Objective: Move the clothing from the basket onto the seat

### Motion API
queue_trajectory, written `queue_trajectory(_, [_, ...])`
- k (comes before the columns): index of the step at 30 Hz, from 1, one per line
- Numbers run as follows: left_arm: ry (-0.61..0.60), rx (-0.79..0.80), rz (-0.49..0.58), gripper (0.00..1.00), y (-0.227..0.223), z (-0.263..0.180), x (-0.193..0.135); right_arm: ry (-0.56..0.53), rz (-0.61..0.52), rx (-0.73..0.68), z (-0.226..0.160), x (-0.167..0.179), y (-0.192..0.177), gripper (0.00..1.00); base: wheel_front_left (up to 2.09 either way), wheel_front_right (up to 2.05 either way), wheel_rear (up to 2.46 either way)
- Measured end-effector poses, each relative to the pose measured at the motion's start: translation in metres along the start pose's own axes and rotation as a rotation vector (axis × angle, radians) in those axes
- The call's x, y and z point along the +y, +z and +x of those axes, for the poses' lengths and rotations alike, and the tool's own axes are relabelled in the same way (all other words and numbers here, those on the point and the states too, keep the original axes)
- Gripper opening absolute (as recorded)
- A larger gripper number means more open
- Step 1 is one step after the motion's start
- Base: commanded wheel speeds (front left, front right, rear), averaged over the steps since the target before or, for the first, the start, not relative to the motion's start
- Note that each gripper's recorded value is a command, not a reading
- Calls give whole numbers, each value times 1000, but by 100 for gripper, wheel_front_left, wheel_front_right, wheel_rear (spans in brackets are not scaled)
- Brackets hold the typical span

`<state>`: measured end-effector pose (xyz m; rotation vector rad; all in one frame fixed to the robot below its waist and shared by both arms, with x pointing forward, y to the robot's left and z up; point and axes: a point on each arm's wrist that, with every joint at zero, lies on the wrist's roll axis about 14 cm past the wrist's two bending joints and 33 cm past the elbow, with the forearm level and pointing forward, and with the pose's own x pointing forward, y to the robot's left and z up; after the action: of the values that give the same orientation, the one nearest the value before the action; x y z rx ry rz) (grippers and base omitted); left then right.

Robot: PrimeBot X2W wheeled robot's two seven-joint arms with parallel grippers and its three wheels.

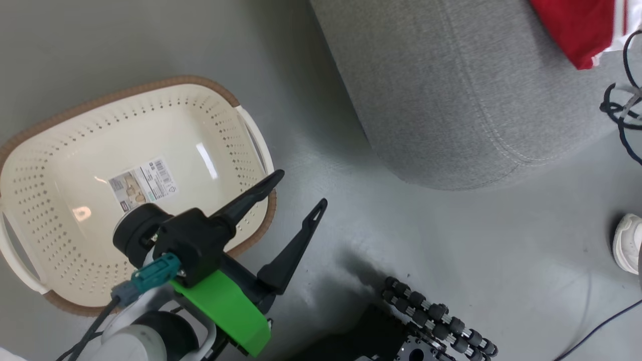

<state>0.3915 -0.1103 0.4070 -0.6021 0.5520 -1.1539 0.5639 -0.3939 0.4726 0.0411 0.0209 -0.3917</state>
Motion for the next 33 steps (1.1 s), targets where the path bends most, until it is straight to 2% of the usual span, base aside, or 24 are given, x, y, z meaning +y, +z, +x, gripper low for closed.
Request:
queue_trajectory(7, [14,-138,20,100,36,3,-9,100,-83,-81,-27,16,40,100,0,0,0])
queue_trajectory(14, [78,-277,80,100,70,-5,-12,131,-76,-161,-61,17,73,100,0,0,0])
queue_trajectory(15, [105,-336,80,100,82,-10,-12,96,-14,-153,-72,9,68,100,0,0,0])
queue_trajectory(19, [216,-461,90,100,107,-29,-2,107,45,-79,-95,17,37,100,0,0,0])
queue_trajectory(26, [442,-505,133,100,103,-82,24,231,32,-33,-118,57,19,100,0,0,0])
queue_trajectory(33, [572,-551,186,100,104,-127,24,333,25,-19,-143,90,12,100,0,0,0])
